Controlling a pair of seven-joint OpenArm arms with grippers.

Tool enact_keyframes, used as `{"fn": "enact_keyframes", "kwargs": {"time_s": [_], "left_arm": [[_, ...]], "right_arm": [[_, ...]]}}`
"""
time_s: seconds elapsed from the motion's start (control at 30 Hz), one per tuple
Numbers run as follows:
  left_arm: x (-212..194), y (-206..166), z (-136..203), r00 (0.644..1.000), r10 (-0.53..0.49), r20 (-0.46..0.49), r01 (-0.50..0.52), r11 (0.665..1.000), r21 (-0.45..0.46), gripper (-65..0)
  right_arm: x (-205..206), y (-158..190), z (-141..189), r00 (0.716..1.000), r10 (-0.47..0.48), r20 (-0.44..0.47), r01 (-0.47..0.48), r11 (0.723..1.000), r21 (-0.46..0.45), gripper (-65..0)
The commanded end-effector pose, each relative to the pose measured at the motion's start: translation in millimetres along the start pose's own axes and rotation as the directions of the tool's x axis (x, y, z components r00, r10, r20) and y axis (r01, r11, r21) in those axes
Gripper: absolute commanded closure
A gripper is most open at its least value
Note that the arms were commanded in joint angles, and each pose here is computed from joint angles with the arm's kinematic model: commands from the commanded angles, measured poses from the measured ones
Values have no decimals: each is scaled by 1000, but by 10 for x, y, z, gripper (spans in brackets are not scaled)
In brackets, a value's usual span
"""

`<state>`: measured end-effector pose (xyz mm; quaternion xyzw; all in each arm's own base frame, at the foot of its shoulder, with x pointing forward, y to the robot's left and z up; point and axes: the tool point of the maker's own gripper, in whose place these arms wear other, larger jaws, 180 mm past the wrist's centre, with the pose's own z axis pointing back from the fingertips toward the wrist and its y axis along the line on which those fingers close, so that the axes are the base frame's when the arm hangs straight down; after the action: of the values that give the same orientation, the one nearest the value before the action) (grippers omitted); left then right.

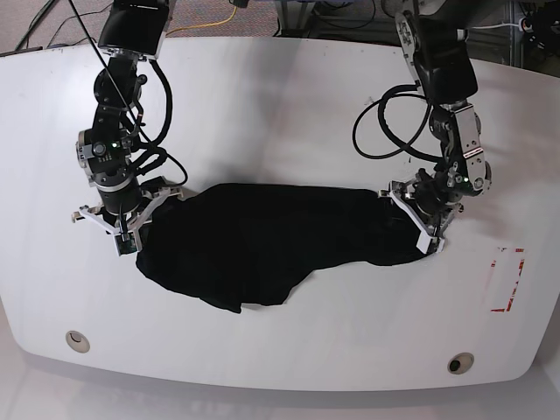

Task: Layout the t-shirt on the table in an organized manner, then fold the t-shirt properly
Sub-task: 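Lift the shirt with both grippers, swing it up and lay it flat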

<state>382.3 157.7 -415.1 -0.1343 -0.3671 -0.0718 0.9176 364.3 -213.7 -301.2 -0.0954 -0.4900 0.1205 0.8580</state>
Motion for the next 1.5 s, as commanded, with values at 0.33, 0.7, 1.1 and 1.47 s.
{"fn": "enact_keyframes", "kwargs": {"time_s": [0.33, 0.7, 1.1, 1.47], "left_arm": [[491, 201, 347, 987, -111, 112, 102, 991, 89, -8], [1041, 278, 1183, 922, -343, 181, 286, 916, 282, 0], [1485, 220, 1691, 859, -465, 215, 355, 843, 404, 0], [2099, 181, 1938, 810, -496, 313, 328, 825, 461, 0]], "right_arm": [[188, -139, 52, 998, 12, 62, -9, 999, -38, 0], [288, -359, 265, 995, 14, 103, -2, 994, -110, 0], [406, -392, 408, 989, 47, 139, -28, 991, -134, 0], [851, -692, 408, 969, 107, 221, -62, 978, -198, 0]]}}
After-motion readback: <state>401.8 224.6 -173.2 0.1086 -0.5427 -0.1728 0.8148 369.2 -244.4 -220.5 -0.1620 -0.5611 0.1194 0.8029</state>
